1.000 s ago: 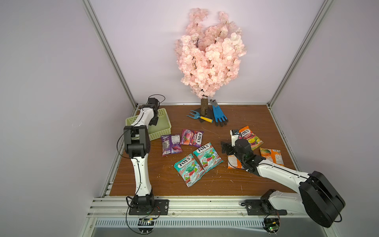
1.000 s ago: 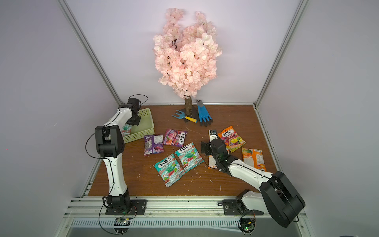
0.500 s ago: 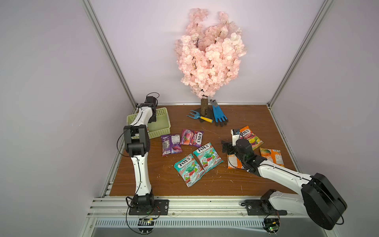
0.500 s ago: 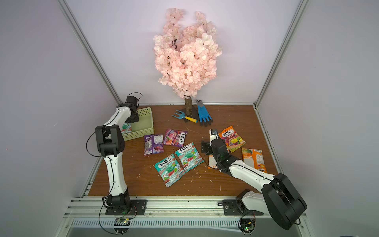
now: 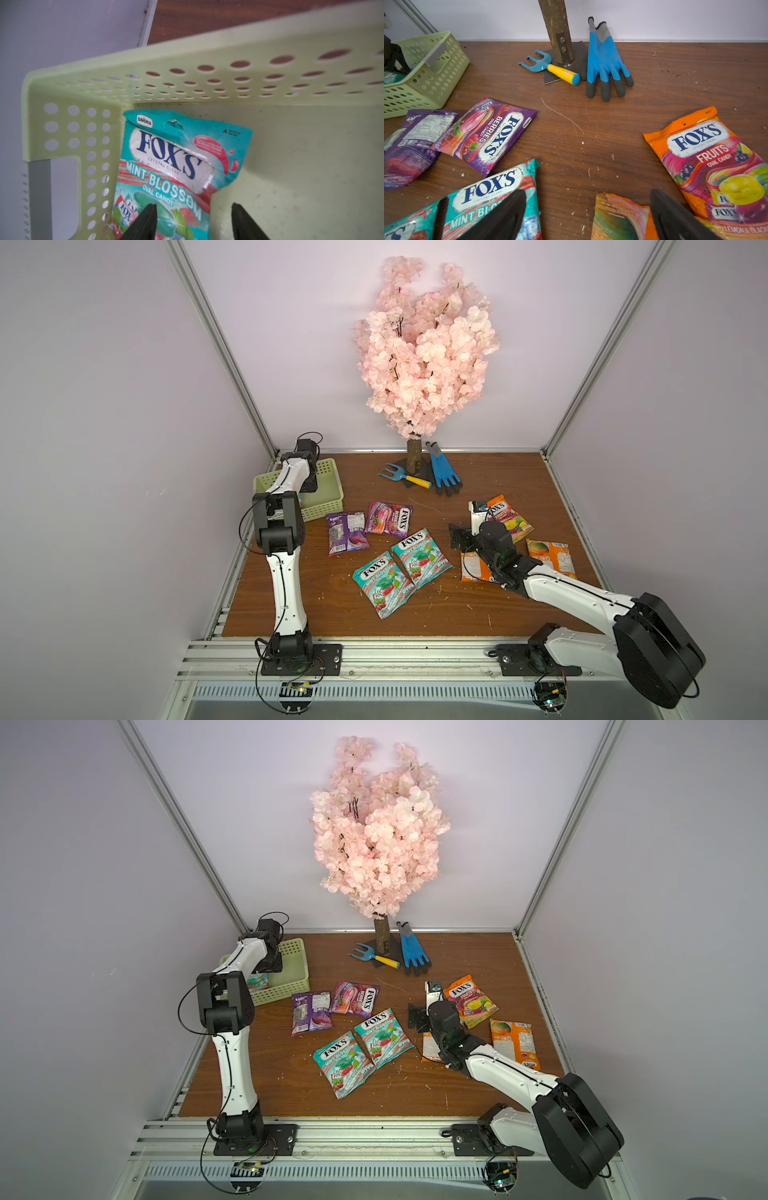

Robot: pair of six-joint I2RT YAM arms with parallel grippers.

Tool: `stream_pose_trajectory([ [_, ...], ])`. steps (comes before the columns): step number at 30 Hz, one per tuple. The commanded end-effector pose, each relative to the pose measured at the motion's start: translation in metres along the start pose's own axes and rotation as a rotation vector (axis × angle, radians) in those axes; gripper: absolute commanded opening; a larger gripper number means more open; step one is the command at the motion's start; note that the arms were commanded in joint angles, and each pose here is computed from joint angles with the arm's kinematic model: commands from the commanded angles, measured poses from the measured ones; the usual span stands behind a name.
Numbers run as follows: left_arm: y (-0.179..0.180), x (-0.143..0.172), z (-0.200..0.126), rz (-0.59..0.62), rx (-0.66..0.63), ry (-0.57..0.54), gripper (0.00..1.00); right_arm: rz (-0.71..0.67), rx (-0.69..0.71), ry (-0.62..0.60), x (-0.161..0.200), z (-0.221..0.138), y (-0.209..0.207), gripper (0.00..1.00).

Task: Put the candies in the basket
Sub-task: Adjust the candy in the basket, then pick up the candy at the center of the board.

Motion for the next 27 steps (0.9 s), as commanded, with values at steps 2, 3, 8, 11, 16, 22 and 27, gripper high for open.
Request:
stream_pose_trajectory([
  [2,-0.005,-0.017,-0.081,0.117,0.099,-0.122,0.61,-0.006,0.027,-0.027,-0.010,0.000,-0.003,0.99],
  [3,-0.011,-0.013,-0.092,0.188,0.094,-0.153,0.61,-0.006,0.032,-0.026,-0.010,0.001,-0.004,0.99],
  [8,-0.040,0.018,-0.146,0.459,0.133,-0.283,0.58,-0.007,0.077,-0.011,-0.008,0.001,-0.010,0.99],
  [11,-0.058,0.038,-0.176,0.538,0.311,-0.354,0.56,0.000,0.101,-0.010,-0.007,0.001,-0.014,0.99],
  [16,-0.083,0.142,-0.221,1.032,0.667,-0.453,0.54,0.009,0.051,-0.018,-0.007,0.003,-0.006,0.99],
  [22,-0.064,0.219,-0.195,1.303,0.599,-0.654,0.51,0.007,0.046,-0.004,-0.008,0.003,-0.004,0.99],
  [27,-0.044,0.246,-0.164,1.402,0.472,-0.725,0.47,0.009,0.052,-0.015,-0.009,0.001,-0.006,0.99],
])
Point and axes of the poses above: each gripper's point midway between its finger pads, its own z axis out along the fingers, its own y axis along the line the jaws close on, x = y × z, the point moved 1 cm from there along -z, back along the fingers, and after that the axes turned 13 degrees about -z, right-handed, at the moved point
